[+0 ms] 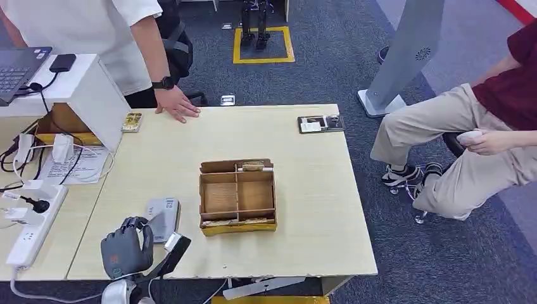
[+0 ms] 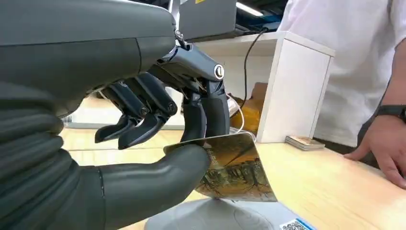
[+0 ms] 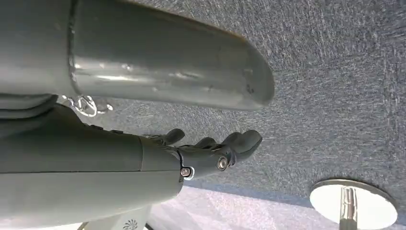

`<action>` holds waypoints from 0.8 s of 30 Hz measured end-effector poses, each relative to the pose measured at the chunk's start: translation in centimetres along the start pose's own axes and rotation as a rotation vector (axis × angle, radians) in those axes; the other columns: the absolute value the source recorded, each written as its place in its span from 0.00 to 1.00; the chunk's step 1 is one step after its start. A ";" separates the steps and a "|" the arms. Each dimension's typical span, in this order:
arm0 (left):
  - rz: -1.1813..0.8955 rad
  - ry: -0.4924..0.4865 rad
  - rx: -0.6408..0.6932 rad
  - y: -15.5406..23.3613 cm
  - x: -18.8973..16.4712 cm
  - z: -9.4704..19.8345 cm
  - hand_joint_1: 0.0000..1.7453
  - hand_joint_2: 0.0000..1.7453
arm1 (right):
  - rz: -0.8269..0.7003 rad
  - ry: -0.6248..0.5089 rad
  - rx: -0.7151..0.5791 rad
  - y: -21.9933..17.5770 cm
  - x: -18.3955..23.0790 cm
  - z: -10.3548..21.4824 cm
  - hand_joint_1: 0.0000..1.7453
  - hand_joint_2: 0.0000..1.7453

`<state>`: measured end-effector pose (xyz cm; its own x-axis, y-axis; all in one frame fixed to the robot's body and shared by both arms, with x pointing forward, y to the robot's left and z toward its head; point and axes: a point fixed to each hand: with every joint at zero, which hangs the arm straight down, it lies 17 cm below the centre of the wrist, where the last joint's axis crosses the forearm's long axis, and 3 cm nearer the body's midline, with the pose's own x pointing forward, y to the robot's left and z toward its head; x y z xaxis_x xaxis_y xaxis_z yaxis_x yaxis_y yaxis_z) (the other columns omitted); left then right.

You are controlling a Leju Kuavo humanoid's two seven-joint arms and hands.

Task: Pass the card to the sensor for recognition and then transmit it.

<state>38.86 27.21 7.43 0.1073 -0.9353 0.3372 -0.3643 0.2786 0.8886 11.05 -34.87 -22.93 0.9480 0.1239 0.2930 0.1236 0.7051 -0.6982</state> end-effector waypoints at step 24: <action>0.008 0.022 -0.050 -1.7 1.1 1.2 1.00 1.00 | -0.002 0.006 -0.001 -0.1 -0.2 -0.1 0.00 0.00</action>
<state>38.48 25.50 5.95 0.1249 -0.9281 0.3509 -0.3185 0.2974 0.9001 10.88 -34.99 -22.97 0.9495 0.1190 0.2904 0.1255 0.7043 -0.6988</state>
